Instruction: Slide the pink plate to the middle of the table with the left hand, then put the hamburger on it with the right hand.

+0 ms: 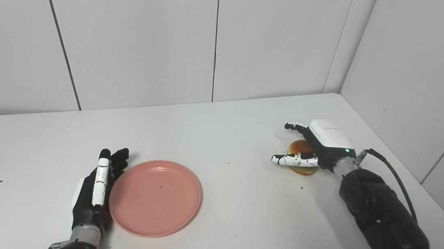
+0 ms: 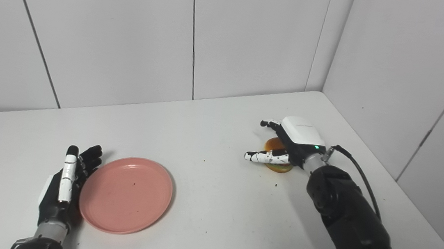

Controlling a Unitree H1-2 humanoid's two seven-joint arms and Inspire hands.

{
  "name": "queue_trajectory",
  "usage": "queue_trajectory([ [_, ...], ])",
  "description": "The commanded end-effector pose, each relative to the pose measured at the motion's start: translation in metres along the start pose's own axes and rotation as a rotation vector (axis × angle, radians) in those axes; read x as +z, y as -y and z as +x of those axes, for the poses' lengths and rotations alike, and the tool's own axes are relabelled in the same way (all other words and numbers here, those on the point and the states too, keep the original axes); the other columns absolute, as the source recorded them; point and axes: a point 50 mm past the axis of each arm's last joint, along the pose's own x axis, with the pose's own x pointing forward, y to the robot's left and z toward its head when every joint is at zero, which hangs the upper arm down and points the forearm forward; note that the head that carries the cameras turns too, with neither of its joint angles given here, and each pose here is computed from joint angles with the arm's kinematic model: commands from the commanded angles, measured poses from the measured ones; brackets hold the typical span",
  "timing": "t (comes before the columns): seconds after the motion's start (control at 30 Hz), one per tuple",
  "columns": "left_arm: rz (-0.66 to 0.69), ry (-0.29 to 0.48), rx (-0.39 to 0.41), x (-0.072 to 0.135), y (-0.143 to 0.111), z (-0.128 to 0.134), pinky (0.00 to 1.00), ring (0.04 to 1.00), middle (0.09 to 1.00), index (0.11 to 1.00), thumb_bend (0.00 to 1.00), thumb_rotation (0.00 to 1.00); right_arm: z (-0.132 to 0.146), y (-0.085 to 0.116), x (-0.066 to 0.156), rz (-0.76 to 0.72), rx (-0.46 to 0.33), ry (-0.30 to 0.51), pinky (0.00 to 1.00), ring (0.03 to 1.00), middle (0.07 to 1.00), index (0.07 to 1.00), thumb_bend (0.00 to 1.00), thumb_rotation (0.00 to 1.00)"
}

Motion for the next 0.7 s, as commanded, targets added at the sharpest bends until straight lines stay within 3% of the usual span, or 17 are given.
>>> queue_trajectory([
  [0.0, -0.007, -0.013, -0.035, 0.001, 0.007, 0.003, 0.93, 0.895, 0.849, 0.718, 0.66, 0.96, 0.011, 0.03, 0.0, -0.031, -0.092, 0.018, 0.68, 0.827, 0.818, 0.805, 0.93, 0.78],
  [0.67, -0.027, -0.027, -0.035, -0.003, 0.01, 0.003, 0.92, 0.897, 0.839, 0.711, 0.62, 0.97, 0.019, 0.021, -0.012, -0.057, -0.064, -0.015, 0.72, 0.835, 0.827, 0.804, 0.92, 0.76],
])
